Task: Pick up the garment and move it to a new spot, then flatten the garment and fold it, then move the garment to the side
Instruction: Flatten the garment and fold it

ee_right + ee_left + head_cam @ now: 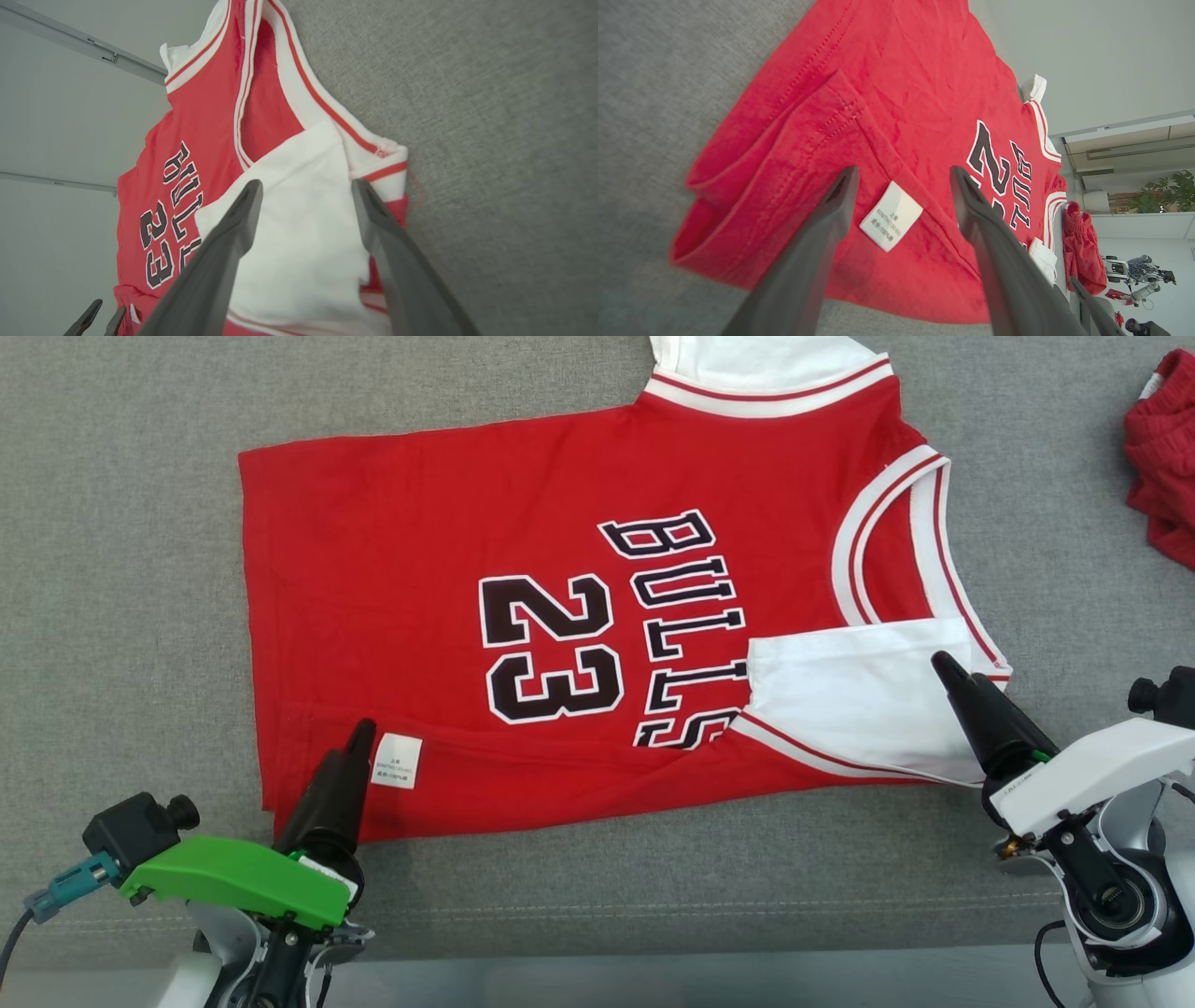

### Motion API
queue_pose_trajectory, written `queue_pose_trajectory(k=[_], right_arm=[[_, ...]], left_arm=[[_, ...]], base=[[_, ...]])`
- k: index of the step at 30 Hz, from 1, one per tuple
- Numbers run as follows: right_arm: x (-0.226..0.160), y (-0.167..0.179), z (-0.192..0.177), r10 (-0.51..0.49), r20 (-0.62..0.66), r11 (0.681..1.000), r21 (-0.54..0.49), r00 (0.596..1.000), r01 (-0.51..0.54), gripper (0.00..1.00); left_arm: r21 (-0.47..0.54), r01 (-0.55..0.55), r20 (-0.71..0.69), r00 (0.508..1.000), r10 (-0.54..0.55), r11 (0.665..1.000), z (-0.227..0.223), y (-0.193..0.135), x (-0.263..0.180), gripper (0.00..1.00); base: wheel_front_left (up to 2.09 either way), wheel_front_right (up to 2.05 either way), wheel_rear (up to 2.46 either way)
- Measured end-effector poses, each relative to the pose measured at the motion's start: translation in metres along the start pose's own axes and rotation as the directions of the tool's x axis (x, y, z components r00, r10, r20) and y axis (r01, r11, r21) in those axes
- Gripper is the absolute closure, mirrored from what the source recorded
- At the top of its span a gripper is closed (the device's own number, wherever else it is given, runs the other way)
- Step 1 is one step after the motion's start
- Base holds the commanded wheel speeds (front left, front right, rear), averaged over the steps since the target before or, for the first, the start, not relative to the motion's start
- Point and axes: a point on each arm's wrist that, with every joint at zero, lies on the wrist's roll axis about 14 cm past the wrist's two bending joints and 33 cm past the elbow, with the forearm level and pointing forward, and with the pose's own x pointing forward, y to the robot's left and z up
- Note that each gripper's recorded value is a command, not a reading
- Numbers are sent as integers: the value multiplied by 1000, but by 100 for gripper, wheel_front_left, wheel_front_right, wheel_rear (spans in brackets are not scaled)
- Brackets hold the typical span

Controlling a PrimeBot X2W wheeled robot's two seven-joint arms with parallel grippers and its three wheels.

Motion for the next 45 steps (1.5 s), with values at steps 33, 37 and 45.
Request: queue_pose_trajectory(k=[33,37,45], right_arm=[[4,15,1,36,0,999,0,999,-36,100],[4,15,0,35,-4,999,8,999,-35,100],[3,14,-1,33,-3,999,29,999,-32,100]], left_arm=[[352,-53,13,999,51,935,27,25,9,0],[425,-30,-8,999,37,905,24,21,12,0],[439,-22,-38,998,43,898,13,21,15,0]], base=[[0,0,0],[0,0,0],[0,0,0]])
